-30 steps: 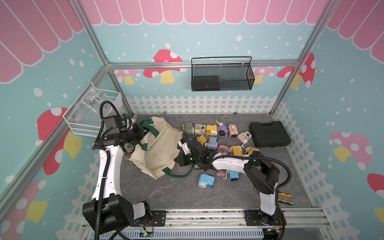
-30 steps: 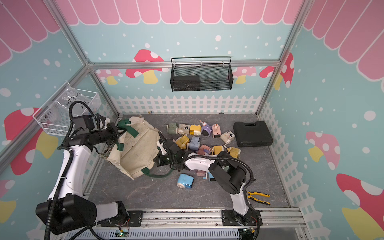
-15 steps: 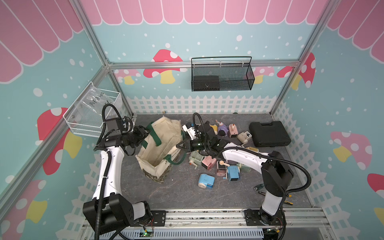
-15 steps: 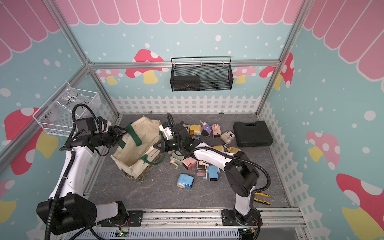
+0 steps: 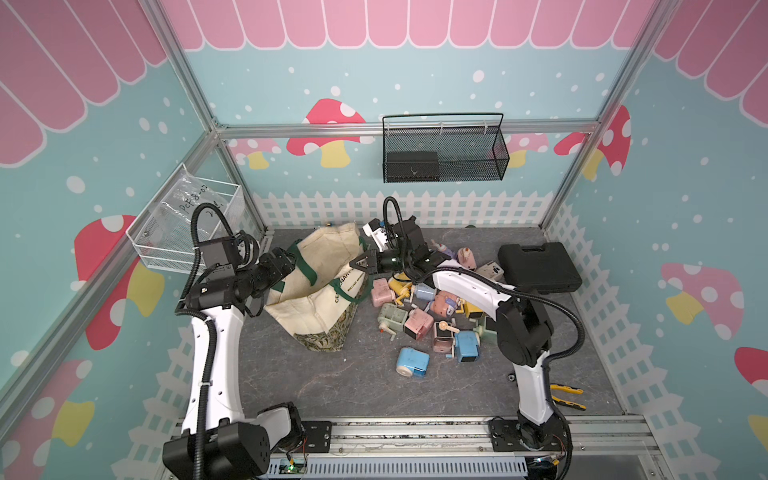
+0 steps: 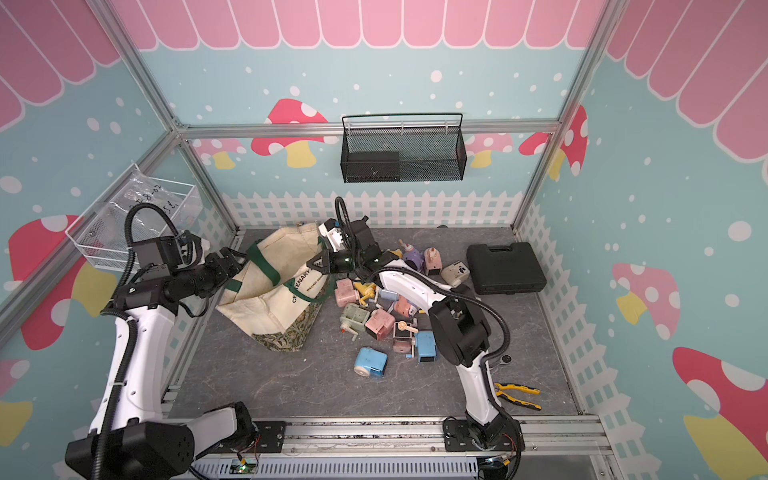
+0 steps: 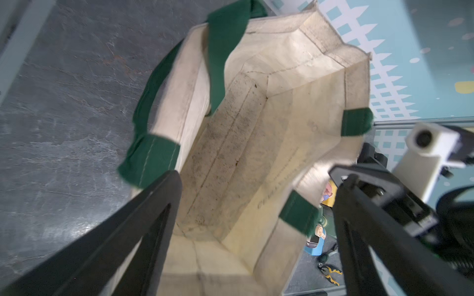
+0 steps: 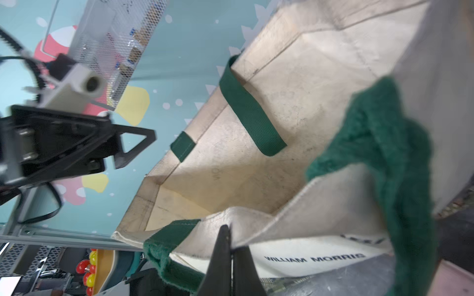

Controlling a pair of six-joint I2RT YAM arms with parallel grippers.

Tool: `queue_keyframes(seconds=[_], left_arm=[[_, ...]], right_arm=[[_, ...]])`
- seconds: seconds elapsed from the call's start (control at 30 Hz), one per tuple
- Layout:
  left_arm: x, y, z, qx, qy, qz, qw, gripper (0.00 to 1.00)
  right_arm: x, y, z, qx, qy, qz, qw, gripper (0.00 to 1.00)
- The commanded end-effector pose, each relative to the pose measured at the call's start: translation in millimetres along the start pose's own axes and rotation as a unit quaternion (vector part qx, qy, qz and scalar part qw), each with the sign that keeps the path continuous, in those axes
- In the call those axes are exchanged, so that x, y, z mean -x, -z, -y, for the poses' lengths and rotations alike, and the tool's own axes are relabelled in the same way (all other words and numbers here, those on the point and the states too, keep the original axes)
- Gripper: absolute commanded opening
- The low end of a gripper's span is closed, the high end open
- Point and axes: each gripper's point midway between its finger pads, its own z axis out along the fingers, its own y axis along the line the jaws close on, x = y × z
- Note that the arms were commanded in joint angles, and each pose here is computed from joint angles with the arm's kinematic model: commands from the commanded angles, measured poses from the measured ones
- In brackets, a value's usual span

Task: Take out the pencil sharpeners from the tote bags
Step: Place the canvas bag at the corner of the board.

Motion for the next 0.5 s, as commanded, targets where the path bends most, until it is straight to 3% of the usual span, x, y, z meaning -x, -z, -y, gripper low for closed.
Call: queue_keyframes(seconds=[0.0,0.13,0.3,0.37,0.47], left_arm=[[10.1,28.4,-3.4,0.034,-0.033,0.057,0.997,0.88],[3.2,40.3,3.3,0.008,-0.049,0.09,0.995,0.87],[-20.8,22.1,-15.7,0.01,-0.04,0.075,0.996,0.86],[-25.6,18.7,-19.7,0.007,-0.036,0.08,0.996,0.85],[-27.9,18.2,-17.8,-0.008,-0.037,0.092,0.995,0.83]], right_arm=[[22.0,-7.0,27.1,-0.036,0.021,0.014,0.999,0.0],[40.2,-16.1,38.8,-0.04,0.051,0.018,0.998,0.0],[39.2,-16.3,44.0,-0.038,0.06,0.006,0.997,0.0],[38.7,-14.6,42.2,-0.039,0.068,0.005,0.997,0.12],[40.4,-8.9,32.8,-0.033,0.082,0.003,0.996,0.44]])
